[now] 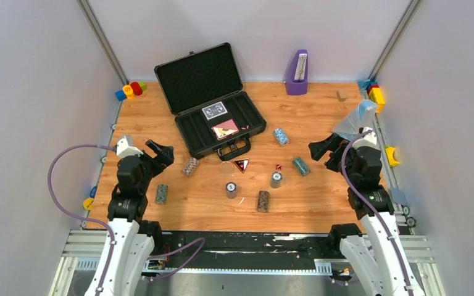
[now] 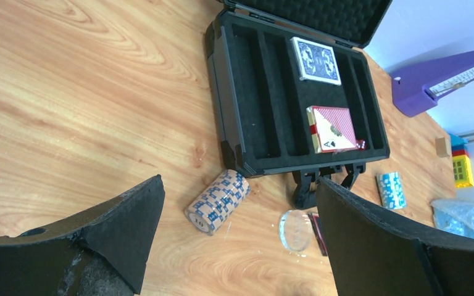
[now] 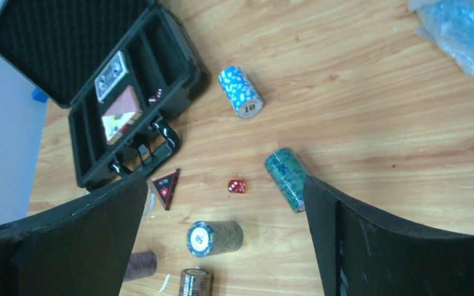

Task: Pack up texas hold em set

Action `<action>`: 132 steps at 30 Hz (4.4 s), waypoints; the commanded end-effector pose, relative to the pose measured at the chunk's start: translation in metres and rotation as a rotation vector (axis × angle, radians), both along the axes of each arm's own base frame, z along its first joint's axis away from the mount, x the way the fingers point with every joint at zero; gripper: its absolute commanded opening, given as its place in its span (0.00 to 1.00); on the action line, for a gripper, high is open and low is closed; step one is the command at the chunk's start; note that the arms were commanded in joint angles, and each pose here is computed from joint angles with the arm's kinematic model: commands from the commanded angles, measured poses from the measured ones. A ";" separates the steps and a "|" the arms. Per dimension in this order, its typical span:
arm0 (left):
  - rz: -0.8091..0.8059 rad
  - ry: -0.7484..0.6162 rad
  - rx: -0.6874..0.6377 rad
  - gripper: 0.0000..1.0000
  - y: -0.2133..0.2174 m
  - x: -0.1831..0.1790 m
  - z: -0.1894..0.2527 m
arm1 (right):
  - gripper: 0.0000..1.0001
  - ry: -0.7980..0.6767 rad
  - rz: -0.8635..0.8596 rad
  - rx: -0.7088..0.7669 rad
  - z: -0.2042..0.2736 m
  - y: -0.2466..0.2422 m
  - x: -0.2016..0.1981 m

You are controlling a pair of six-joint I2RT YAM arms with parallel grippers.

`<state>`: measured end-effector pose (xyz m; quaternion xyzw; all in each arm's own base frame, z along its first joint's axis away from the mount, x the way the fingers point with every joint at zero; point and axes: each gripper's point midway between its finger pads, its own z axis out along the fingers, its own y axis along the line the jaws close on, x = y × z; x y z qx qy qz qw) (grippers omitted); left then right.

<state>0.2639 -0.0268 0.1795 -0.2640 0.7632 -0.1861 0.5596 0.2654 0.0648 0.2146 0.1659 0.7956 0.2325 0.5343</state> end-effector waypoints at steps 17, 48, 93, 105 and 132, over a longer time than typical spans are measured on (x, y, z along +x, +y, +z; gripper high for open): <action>-0.196 0.093 0.174 1.00 -0.014 0.020 -0.036 | 0.83 0.222 0.376 -0.241 -0.086 0.066 0.157; -0.280 -0.022 0.167 0.98 -0.029 0.006 -0.048 | 0.25 0.259 0.448 -0.514 -0.091 0.107 0.205; -0.273 0.033 0.169 1.00 -0.026 0.020 -0.059 | 0.45 -0.055 0.536 -0.420 -0.039 0.226 0.296; -0.302 0.057 0.158 1.00 -0.031 0.022 -0.065 | 0.00 0.111 0.532 -0.374 -0.094 0.216 0.266; -0.299 0.133 0.153 1.00 -0.030 0.029 -0.080 | 0.05 0.033 0.508 -0.372 -0.101 0.240 0.324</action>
